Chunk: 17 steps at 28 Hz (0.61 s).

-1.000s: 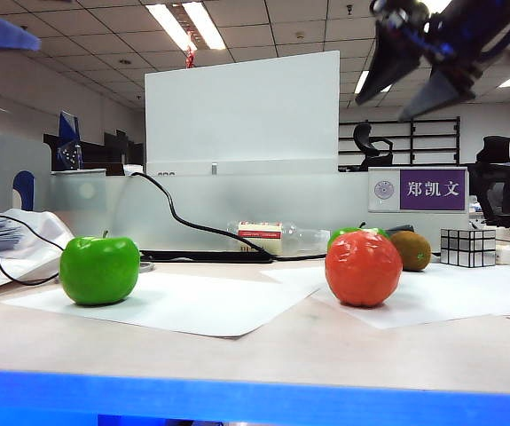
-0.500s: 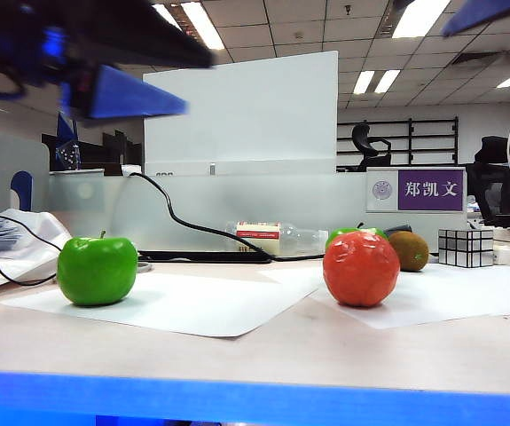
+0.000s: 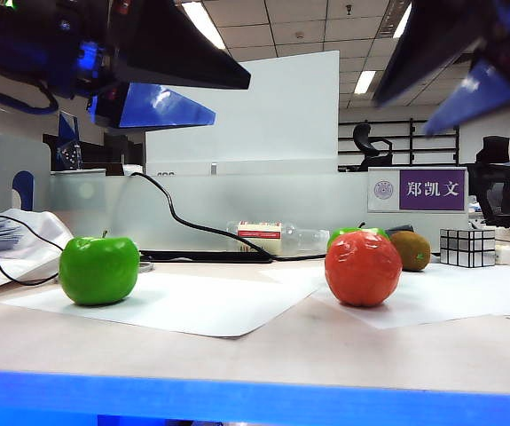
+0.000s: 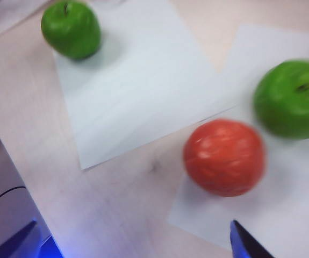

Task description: Put the same fruits together.

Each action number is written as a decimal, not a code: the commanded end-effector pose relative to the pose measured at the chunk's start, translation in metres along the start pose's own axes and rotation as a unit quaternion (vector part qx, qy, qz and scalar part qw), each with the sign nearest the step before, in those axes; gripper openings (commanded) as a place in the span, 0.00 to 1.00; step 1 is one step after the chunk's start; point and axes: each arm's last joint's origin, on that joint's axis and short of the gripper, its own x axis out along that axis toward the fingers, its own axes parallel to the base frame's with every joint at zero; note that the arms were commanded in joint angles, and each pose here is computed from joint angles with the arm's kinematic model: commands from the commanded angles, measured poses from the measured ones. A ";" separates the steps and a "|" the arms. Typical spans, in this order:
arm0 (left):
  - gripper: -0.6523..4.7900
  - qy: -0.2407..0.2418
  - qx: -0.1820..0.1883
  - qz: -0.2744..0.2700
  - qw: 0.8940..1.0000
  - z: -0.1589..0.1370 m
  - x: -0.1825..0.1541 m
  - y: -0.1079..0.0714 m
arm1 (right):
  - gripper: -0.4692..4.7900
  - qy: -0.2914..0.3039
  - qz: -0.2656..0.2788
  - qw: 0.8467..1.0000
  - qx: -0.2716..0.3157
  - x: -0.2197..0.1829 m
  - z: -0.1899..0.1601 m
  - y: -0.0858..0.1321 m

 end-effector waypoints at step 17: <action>1.00 -0.002 0.069 0.077 0.995 0.006 -0.001 0.005 | 1.00 0.008 -0.027 0.999 0.034 0.079 -0.012 -0.025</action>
